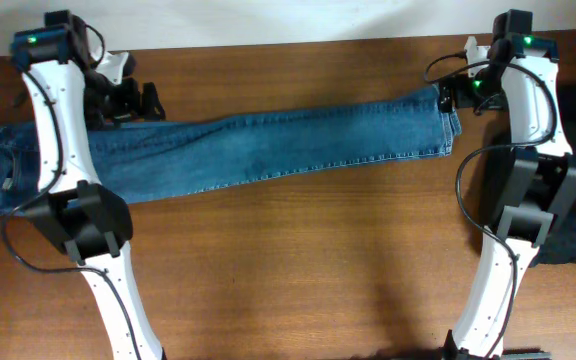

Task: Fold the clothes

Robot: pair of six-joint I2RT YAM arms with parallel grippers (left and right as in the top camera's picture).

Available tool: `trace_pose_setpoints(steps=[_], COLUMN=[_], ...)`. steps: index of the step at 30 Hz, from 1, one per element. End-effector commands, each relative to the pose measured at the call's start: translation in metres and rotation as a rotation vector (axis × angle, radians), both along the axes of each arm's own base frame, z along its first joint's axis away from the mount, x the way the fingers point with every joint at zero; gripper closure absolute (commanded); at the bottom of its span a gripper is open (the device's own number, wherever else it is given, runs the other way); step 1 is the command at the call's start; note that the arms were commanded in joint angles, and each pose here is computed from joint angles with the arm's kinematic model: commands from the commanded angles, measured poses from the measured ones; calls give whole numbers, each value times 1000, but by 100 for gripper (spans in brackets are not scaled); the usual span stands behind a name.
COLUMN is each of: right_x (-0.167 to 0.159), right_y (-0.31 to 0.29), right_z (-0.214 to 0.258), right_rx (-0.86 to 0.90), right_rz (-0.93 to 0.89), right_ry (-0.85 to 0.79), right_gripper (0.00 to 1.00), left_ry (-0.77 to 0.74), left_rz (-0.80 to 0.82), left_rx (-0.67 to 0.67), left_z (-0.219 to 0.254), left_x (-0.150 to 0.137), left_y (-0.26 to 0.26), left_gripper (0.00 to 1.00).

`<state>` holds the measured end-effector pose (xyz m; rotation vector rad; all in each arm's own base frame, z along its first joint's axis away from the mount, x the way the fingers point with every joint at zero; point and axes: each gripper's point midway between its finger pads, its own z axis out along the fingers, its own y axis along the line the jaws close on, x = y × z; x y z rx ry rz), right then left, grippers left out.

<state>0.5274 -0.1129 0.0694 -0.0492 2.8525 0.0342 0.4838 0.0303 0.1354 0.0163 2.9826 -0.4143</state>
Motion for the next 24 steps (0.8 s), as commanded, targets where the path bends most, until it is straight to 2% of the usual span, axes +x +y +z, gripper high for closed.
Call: trace_pose_setpoints(steps=[1,10,24], right_x=[-3,-4,-16], right_y=[4,15,22], right_z=[-30,-49,-79], right_rx=[4,64,105], right_rz=[59,94,115], right_ry=[51,73,147], right_gripper=[1,1,3], left_ry=[32,78,76], left_rz=[-21,-23,-24], left_rx=[33,25,26], left_z=[-11,-39,-41], left_x=[-5,-7,-6], left_y=[0,-1,-1], left_gripper=[1,1,1])
